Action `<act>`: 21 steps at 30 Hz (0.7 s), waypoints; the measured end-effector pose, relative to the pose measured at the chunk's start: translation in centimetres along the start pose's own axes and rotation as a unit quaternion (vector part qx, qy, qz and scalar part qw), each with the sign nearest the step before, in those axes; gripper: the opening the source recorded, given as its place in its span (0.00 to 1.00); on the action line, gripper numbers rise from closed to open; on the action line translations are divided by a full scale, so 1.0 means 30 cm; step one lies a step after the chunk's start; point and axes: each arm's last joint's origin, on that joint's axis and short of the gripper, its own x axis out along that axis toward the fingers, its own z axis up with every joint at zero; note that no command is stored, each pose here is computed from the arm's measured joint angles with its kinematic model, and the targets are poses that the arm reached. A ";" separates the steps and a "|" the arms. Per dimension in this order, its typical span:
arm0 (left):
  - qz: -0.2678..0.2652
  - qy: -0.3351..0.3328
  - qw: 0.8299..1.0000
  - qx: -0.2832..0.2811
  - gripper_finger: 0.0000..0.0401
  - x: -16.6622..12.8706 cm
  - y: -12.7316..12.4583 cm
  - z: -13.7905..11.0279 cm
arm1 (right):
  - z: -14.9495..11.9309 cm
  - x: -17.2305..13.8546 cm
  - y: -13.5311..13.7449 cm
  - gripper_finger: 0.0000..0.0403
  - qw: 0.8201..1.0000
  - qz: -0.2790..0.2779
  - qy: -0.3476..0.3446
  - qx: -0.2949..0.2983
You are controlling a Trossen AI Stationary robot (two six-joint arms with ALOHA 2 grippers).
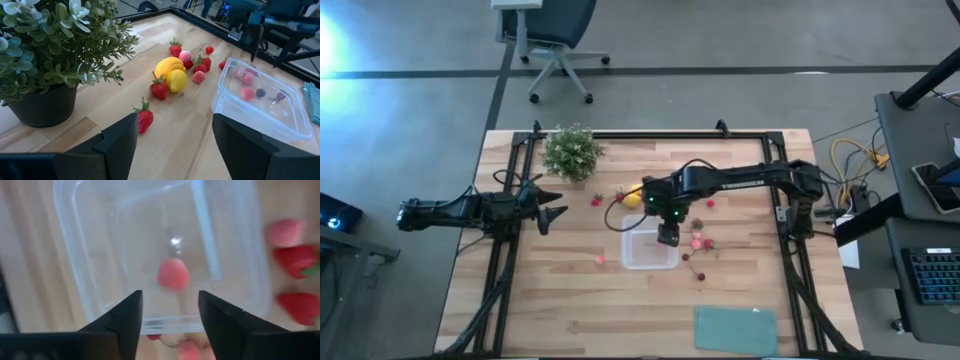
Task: Pick and placing Produce into tupperware
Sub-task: Put the pink peach into the transparent container, then put the red strawberry into the transparent container
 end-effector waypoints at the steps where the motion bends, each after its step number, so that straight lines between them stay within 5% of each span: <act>1: 0.000 0.000 1.000 0.000 0.60 0.000 0.000 0.000 | 0.003 -0.011 0.002 0.51 1.000 -0.009 -0.004 -0.001; 8: 0.000 0.000 1.000 0.000 0.60 0.000 0.000 0.000 | -0.015 -0.112 0.004 0.63 0.996 -0.080 -0.013 0.042; 12: 0.000 0.000 1.000 0.000 0.60 0.000 0.000 0.000 | -0.066 -0.158 -0.039 0.64 0.988 -0.127 0.026 0.083; 21: 0.001 0.000 1.000 0.014 0.60 0.000 0.000 0.000 | -0.153 -0.210 -0.115 0.61 0.979 -0.141 0.032 0.144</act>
